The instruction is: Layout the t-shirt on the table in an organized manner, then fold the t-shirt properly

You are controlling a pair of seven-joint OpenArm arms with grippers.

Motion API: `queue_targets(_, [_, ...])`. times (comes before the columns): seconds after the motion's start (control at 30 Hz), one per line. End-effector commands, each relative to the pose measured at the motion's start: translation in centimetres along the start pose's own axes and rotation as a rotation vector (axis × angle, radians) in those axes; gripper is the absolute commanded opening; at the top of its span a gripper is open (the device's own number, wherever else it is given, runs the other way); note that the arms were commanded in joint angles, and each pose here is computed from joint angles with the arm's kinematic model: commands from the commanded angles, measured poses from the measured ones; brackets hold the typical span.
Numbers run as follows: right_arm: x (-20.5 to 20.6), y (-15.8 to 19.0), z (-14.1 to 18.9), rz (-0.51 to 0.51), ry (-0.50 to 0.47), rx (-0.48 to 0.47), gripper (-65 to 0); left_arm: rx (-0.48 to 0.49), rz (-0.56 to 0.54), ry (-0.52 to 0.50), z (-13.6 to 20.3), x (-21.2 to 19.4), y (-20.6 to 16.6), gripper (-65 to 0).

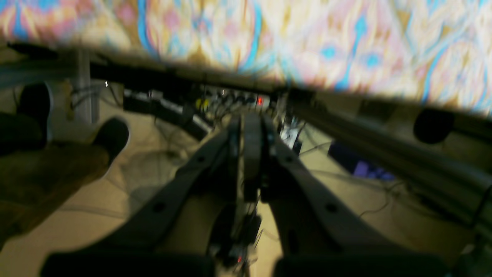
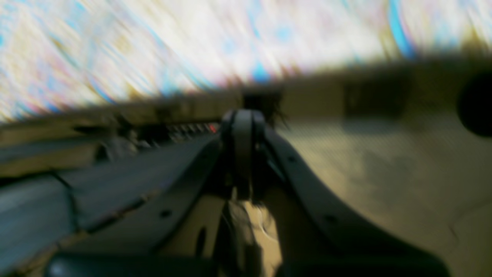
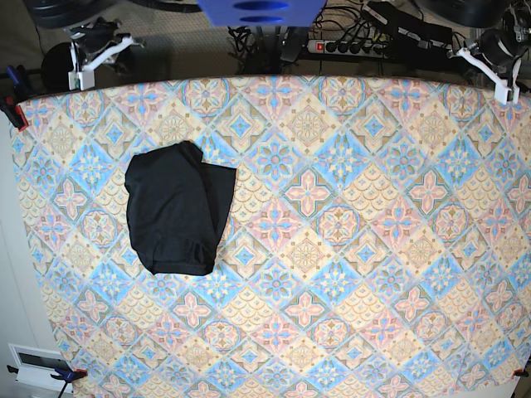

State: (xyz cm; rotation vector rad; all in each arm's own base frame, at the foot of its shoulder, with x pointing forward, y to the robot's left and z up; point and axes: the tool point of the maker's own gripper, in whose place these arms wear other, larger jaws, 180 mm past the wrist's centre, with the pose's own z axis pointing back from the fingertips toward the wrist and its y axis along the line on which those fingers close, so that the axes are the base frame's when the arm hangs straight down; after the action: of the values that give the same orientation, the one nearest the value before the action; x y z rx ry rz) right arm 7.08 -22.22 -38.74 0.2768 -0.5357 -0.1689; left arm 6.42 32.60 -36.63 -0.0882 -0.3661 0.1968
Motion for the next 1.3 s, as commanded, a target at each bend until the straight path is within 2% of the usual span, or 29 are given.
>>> queue_targets(0.0, [-0.4, -0.2, 0.6, 0.024, 0.01, -0.007, -65.0, 0.03, -0.026, 0.02, 0.4, -0.5, 0.6, -64.7])
queue_targets(0.13, [-3.8, -1.6, 0.0, 0.125, 0.147, -0.09, -65.0, 0.098, 0.018, 0.139, -1.2, -4.9, 2.6, -64.7])
queue_targets(0.23, [-7.0, -1.7, -1.0, 0.16, 0.25, -0.097, -65.0, 0.103, 0.05, 0.231, -4.0, -8.0, 3.2, -64.7])
queue_targets(0.3, [-9.3, -1.7, -1.6, 0.158, 0.318, -0.089, -65.0, 0.103, 0.07, 0.254, -5.7, -10.0, 3.4, -64.7])
queue_targets(0.4, [-10.4, -1.4, -3.8, 0.146, 0.353, -0.06, -65.0, 0.092, 0.076, 0.269, -8.3, -12.9, 3.2, -64.7])
queue_targets(0.53, [-12.7, -2.1, -6.6, 0.07, 0.416, -0.046, -65.0, 0.064, 0.07, 0.271, -11.7, -15.5, 1.9, -64.7])
queue_targets(0.73, [-15.1, -3.8, -10.0, -0.064, 0.428, -0.059, -65.0, 0.014, 0.077, 0.279, -17.0, -18.2, -1.0, -64.7])
queue_targets(0.87, [-18.4, -5.2, -11.8, -0.17, 0.444, -0.094, -65.0, -0.004, 0.034, 0.246, -19.6, -18.7, -2.5, -64.7])
queue_targets(0.97, [-19.8, -6.3, -13.4, -0.142, 0.445, -0.132, -65.0, -0.017, -0.017, 0.202, -21.3, -18.5, -3.6, -64.7])
queue_targets(1.1, [-20.5, -6.7, -15.0, -0.115, 0.395, -0.15, -65.0, -0.042, -0.086, 0.154, -23.0, -18.8, -6.0, -64.6])
queue_targets(1.27, [-21.4, -6.4, -15.6, -0.151, 0.378, -0.157, -65.0, -0.096, -0.148, 0.122, -24.0, -19.2, -9.4, -64.5])
